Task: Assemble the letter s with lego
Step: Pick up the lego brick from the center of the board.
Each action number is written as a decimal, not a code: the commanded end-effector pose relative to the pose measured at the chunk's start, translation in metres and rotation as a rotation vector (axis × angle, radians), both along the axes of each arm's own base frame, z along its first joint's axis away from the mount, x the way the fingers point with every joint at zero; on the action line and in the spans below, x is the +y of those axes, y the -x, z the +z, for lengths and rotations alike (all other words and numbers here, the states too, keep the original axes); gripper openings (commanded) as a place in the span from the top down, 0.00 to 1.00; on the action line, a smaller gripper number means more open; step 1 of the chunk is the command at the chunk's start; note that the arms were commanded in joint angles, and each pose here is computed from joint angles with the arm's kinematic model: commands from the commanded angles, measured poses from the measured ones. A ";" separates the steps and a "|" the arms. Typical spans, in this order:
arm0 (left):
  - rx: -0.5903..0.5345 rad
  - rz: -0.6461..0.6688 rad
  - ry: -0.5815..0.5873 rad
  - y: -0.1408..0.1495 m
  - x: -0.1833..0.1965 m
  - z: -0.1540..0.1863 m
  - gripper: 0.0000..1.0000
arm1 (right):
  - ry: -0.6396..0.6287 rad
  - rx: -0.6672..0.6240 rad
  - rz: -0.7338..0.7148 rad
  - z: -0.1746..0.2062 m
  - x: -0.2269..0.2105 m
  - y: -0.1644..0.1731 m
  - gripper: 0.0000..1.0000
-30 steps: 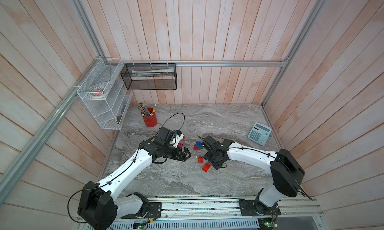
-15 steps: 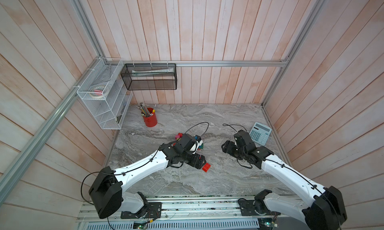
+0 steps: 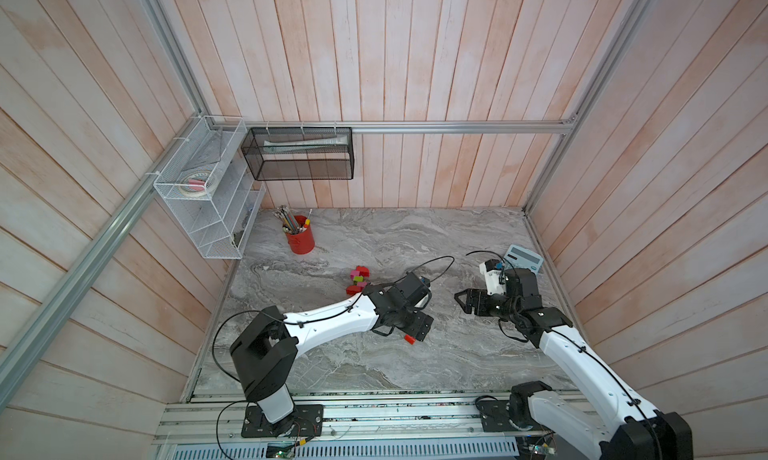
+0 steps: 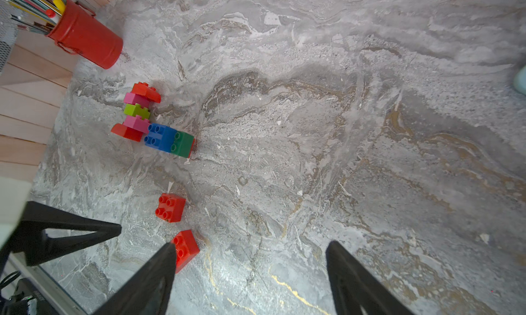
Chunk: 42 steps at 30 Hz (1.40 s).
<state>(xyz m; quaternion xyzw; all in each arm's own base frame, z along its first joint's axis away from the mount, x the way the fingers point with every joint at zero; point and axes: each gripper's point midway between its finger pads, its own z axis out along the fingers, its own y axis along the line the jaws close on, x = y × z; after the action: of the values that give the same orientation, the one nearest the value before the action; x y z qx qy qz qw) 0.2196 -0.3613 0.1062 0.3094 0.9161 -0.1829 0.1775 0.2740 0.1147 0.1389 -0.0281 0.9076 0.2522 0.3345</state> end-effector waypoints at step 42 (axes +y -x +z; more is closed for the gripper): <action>0.089 0.154 -0.257 0.001 -0.004 -0.073 0.42 | -0.195 0.034 0.010 -0.022 0.002 0.013 0.17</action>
<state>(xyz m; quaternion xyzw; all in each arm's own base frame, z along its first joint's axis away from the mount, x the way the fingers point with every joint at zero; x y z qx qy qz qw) 0.2146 -0.3646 0.0372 0.2600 0.9566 -0.0769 0.1067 0.2614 0.1154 0.1124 0.0024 0.8900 0.3298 0.3149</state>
